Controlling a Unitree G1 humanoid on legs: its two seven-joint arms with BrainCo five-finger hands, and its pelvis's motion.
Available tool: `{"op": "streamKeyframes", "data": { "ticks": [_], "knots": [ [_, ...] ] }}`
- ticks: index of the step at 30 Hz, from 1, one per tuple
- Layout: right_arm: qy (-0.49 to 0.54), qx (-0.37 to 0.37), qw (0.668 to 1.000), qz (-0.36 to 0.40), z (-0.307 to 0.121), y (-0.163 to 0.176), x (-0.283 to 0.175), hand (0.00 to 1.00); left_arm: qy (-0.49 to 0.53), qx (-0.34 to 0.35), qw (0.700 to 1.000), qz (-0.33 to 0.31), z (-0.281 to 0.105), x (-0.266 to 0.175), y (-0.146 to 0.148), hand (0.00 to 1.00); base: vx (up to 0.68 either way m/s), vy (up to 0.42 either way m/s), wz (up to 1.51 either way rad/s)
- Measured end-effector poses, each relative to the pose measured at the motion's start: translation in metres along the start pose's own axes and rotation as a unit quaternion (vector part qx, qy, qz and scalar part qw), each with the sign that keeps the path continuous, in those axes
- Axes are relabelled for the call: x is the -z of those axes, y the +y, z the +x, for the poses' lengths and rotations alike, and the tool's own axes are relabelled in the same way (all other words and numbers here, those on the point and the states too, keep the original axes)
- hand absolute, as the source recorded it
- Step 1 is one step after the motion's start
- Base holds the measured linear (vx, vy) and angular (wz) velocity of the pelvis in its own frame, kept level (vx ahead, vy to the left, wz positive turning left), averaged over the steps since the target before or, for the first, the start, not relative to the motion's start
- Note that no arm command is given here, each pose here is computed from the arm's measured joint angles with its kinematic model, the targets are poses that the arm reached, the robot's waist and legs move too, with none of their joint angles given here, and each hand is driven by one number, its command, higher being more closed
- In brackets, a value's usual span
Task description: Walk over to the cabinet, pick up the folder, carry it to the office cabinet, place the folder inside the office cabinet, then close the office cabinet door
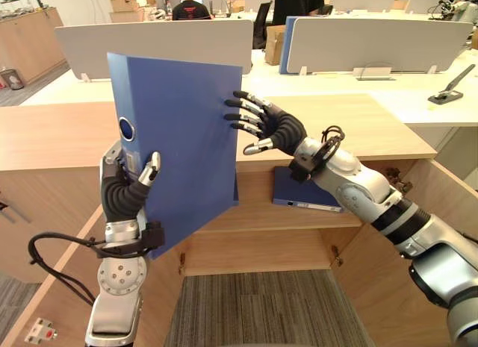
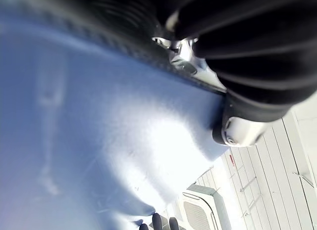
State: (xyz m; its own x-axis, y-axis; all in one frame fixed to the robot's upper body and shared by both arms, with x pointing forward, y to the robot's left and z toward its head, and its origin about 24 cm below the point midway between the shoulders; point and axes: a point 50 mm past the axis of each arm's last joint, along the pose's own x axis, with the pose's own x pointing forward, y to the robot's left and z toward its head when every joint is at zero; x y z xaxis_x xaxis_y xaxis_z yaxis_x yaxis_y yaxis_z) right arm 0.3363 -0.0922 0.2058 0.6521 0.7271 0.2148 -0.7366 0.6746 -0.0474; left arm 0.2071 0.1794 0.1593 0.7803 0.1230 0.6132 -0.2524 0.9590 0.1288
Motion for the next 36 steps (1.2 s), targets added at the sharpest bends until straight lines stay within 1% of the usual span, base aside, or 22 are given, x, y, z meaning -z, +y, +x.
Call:
{"op": "streamKeyframes", "data": {
  "ticks": [5,9,11,13,16,21,24,28,36],
  "knots": [
    [0.012,0.028,1.0,0.001,0.007,-0.008,0.005,0.0,0.007,0.022,1.0,-0.013,-0.001,0.001,-0.006,1.0,-0.02,0.006,0.06],
    [0.014,0.031,0.999,0.008,0.009,-0.006,0.009,0.0,0.015,0.015,1.0,-0.006,-0.001,0.002,-0.005,1.0,-0.04,0.012,0.02],
    [0.014,0.03,0.999,0.01,0.009,-0.005,0.009,0.0,0.013,0.007,1.0,0.007,0.0,0.003,-0.001,1.0,-0.05,0.015,0.02],
    [0.014,0.028,0.999,0.019,0.005,-0.003,0.013,0.0,0.008,0.0,0.999,0.033,0.002,0.003,0.005,1.0,-0.04,0.013,0.02],
    [0.016,0.035,0.998,0.044,-0.007,-0.004,0.024,0.0,0.001,-0.004,0.998,0.061,0.003,0.002,0.01,1.0,-0.01,0.003,0.0],
    [0.044,0.051,0.997,0.032,-0.018,-0.006,0.041,0.0,-0.007,-0.024,0.996,0.082,0.006,0.0,0.019,1.0,-0.01,0.001,0.0],
    [0.032,0.068,0.996,0.046,-0.02,-0.009,0.041,0.0,-0.014,-0.035,0.995,0.092,0.009,-0.001,0.024,1.0,0.0,0.0,0.0],
    [0.013,0.082,0.996,0.034,-0.019,-0.013,0.033,0.0,-0.016,-0.039,0.995,0.094,0.009,-0.002,0.026,1.0,0.0,0.0,0.0],
    [0.004,0.077,0.996,0.037,-0.011,-0.005,0.035,0.0,-0.015,-0.06,0.994,0.093,0.009,-0.002,0.029,1.0,0.0,0.0,0.0]
  ]
}}
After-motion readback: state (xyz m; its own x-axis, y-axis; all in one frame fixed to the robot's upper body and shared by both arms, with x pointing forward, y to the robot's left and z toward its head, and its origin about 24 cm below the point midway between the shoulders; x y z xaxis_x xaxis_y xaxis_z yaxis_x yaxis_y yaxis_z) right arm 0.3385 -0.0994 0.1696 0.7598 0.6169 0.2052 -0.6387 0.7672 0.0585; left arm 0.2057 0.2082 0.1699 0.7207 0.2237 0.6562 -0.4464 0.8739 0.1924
